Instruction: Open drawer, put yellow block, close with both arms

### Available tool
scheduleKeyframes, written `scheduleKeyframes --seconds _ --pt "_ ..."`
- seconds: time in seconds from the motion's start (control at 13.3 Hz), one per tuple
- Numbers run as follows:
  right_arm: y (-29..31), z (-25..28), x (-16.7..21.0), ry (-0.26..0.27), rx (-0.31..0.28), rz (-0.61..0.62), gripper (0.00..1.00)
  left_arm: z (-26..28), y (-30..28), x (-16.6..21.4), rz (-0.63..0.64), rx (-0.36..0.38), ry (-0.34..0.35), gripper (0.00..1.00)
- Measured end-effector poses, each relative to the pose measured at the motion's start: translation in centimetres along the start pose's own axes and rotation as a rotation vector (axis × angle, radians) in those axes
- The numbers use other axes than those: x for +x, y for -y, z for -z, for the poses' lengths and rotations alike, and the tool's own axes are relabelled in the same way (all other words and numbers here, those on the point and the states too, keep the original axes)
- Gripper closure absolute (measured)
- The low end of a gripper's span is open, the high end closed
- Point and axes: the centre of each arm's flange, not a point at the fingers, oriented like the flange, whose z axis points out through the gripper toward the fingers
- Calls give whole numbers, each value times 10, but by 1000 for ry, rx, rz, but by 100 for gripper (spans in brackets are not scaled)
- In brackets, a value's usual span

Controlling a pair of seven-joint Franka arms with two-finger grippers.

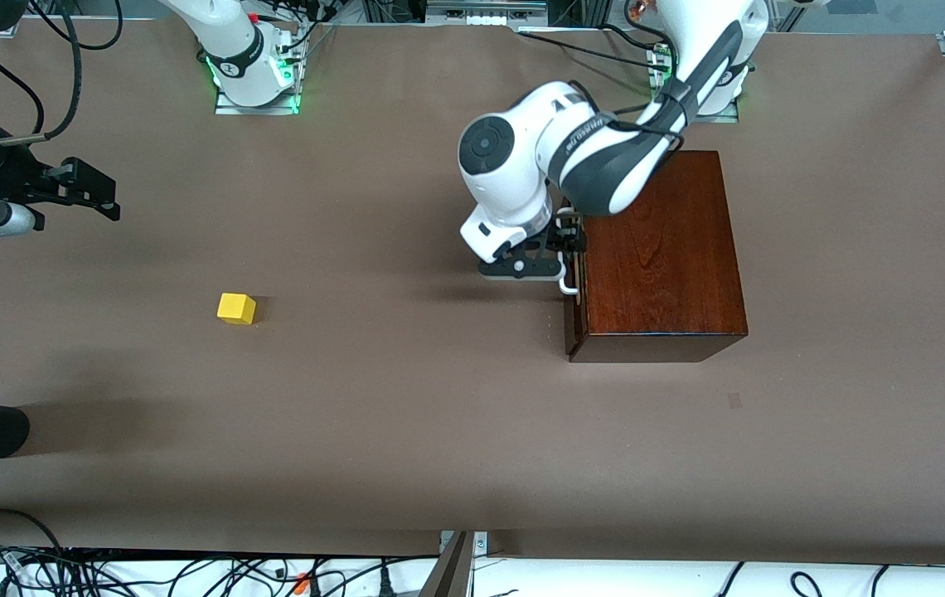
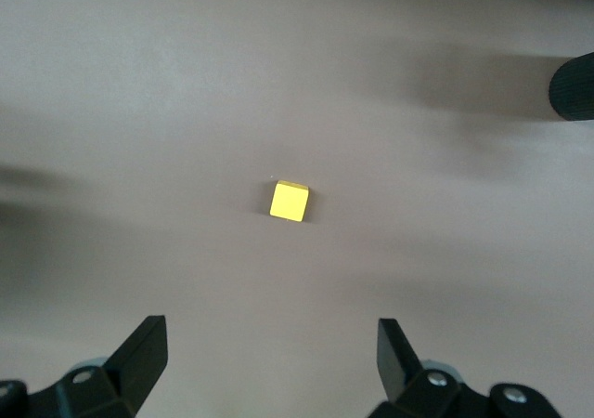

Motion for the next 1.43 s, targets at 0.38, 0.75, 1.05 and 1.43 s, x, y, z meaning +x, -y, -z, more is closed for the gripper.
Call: scheduleKeyframes --seconds 0.38,0.75,1.05,1.43 --pt "1 0 0 0 0 2 0 -29 -3 6 74 14 -11 0" --pt "1 0 0 0 0 1 0 -52 -20 1 123 49 -12 0" --pt "-4 1 1 -7 -1 -7 0 -57 -24 -2 116 52 -7 0" --pt "-9 -16 15 -20 -7 -16 0 -53 -37 -11 95 49 -15 0"
